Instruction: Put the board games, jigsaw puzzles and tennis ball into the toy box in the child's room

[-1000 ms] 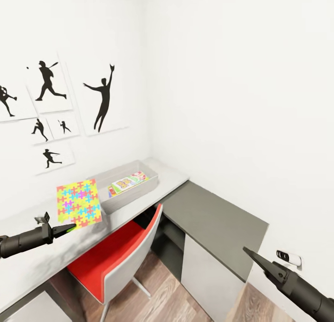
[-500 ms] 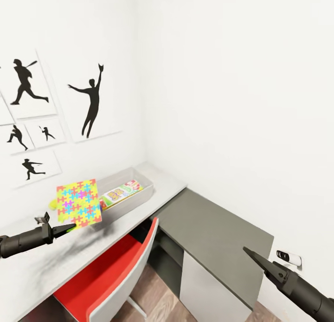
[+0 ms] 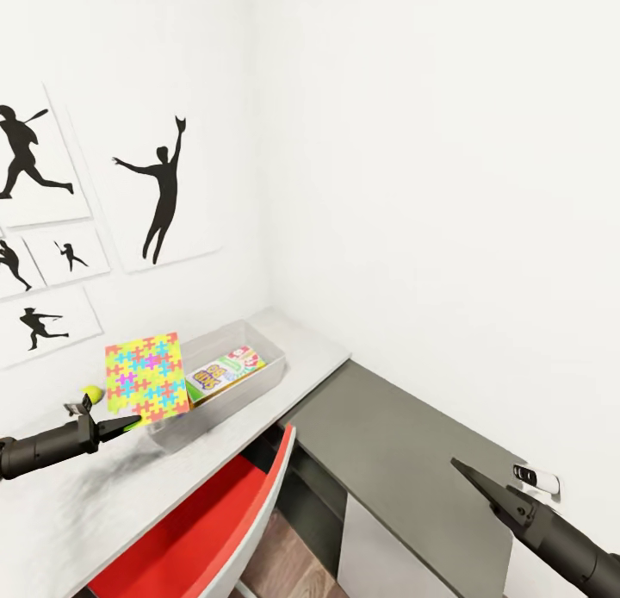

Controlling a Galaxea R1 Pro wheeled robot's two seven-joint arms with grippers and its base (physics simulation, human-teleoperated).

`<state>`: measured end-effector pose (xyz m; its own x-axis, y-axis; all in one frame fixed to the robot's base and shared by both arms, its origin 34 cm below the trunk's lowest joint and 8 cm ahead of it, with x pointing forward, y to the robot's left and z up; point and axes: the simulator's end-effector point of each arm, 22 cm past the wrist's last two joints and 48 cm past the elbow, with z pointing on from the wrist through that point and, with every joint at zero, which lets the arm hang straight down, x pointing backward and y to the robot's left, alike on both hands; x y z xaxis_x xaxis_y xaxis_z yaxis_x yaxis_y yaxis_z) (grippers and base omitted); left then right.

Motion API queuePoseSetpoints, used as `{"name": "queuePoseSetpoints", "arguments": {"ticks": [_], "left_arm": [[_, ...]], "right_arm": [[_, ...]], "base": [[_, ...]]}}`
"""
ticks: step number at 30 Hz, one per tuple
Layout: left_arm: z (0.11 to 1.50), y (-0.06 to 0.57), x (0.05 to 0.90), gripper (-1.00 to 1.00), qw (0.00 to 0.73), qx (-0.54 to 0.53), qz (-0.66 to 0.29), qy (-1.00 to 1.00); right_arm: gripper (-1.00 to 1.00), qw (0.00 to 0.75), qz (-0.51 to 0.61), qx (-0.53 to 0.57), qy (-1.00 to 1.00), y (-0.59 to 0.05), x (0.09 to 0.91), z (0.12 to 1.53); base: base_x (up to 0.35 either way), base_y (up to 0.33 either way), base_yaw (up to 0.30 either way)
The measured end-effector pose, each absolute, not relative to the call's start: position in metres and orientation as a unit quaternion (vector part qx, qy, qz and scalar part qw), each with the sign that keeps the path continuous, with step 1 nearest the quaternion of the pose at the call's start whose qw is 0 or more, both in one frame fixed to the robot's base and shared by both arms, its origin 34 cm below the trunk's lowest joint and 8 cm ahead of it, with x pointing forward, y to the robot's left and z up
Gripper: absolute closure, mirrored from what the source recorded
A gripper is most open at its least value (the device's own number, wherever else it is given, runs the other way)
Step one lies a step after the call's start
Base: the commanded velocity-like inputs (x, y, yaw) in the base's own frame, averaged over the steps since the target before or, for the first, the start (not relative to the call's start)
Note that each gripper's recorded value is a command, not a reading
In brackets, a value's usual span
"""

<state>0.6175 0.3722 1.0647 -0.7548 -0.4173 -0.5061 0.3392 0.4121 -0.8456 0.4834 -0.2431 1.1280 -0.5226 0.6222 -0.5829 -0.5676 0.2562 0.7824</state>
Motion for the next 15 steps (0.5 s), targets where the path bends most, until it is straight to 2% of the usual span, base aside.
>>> {"name": "queuePoseSetpoints", "arguments": {"ticks": [9,15], "left_arm": [[1.0646,0.3723,0.6175,1.00,0.349,-0.026,-0.542,0.764],[1.0643,0.3720,0.6180,1.00,0.347,-0.028,-0.542,0.764]], "right_arm": [[-1.00,0.488,0.609,0.022,0.625,-0.2428,0.4835,1.1277],[-1.00,0.488,0.609,0.022,0.625,-0.2431,0.4837,1.1277]], "base": [[0.199,0.015,0.000],[0.045,0.001,0.000]]}}
